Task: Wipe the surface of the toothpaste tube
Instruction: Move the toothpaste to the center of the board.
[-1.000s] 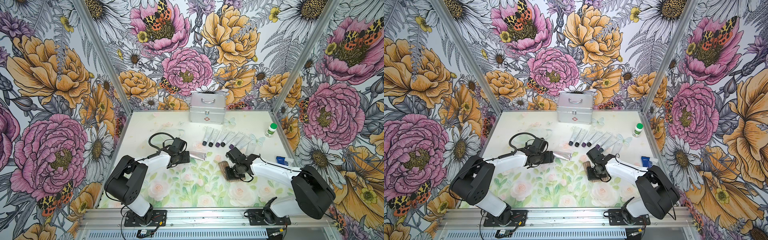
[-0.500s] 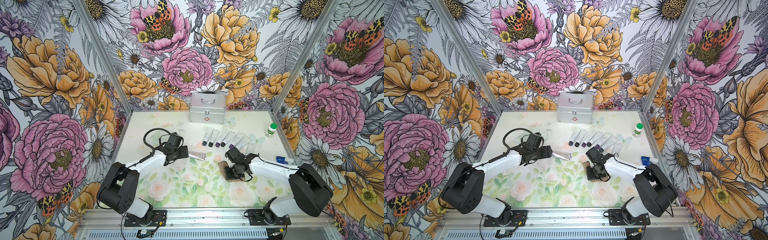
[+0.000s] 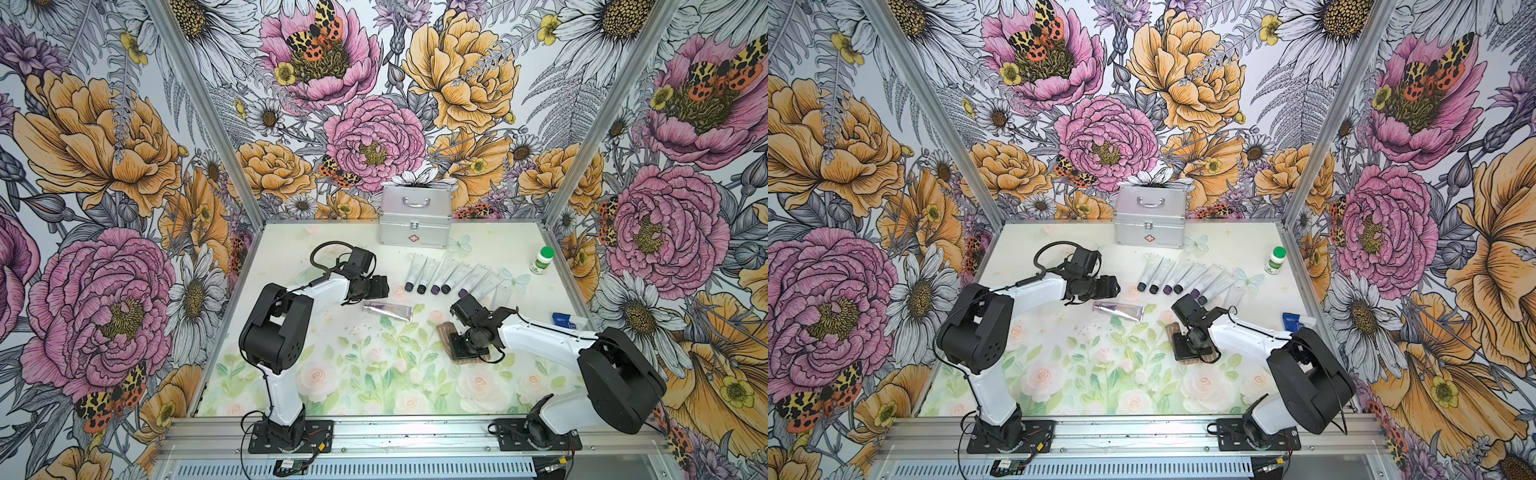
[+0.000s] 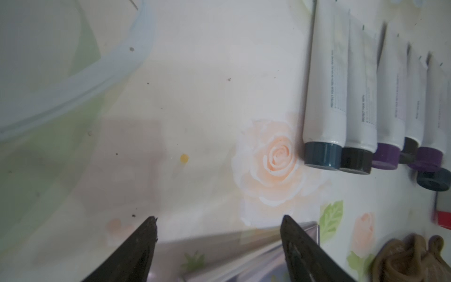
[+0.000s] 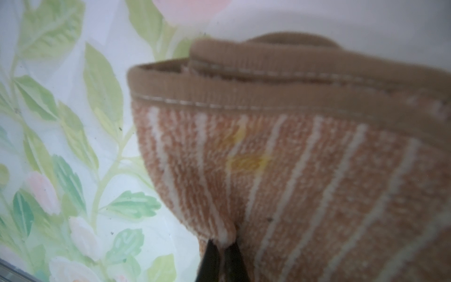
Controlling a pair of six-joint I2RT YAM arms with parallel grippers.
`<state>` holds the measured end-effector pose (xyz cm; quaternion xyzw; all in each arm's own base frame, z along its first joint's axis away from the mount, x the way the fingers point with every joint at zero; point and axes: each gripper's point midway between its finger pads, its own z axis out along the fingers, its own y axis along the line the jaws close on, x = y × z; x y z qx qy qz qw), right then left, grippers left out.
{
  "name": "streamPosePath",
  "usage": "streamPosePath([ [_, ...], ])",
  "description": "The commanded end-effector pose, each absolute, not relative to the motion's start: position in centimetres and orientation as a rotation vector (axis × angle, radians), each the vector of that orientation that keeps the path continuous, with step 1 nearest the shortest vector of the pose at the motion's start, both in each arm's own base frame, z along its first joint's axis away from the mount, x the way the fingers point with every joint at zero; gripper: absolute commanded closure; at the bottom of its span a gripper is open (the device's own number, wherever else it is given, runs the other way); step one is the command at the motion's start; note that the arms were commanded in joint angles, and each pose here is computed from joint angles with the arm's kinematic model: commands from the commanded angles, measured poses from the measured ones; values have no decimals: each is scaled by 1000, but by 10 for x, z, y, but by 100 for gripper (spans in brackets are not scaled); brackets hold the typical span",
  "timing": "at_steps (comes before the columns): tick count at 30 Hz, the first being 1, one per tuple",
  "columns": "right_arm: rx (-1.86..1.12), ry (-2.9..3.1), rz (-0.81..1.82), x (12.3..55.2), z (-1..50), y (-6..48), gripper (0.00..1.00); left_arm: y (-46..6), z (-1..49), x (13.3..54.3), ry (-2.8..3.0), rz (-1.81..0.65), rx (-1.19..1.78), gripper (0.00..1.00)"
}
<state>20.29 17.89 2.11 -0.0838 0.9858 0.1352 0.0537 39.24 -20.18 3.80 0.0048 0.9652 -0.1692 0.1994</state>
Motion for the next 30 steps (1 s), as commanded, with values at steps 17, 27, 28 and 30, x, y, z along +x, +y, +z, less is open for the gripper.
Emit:
streamPosePath([
  [17, -252, 2963, 421, 206, 28, 179, 100, -206, 53, 317, 2711, -582, 73, 21],
  [27, -265, 2963, 425, 208, 28, 184, 100, -200, 76, 290, 2539, -282, 250, 18],
  [28, -264, 2965, 422, 208, 28, 184, 100, -200, 75, 288, 2519, -220, 278, 18],
  [30, -269, 2965, 423, 209, 28, 185, 100, -198, 71, 286, 2491, -110, 307, 18],
])
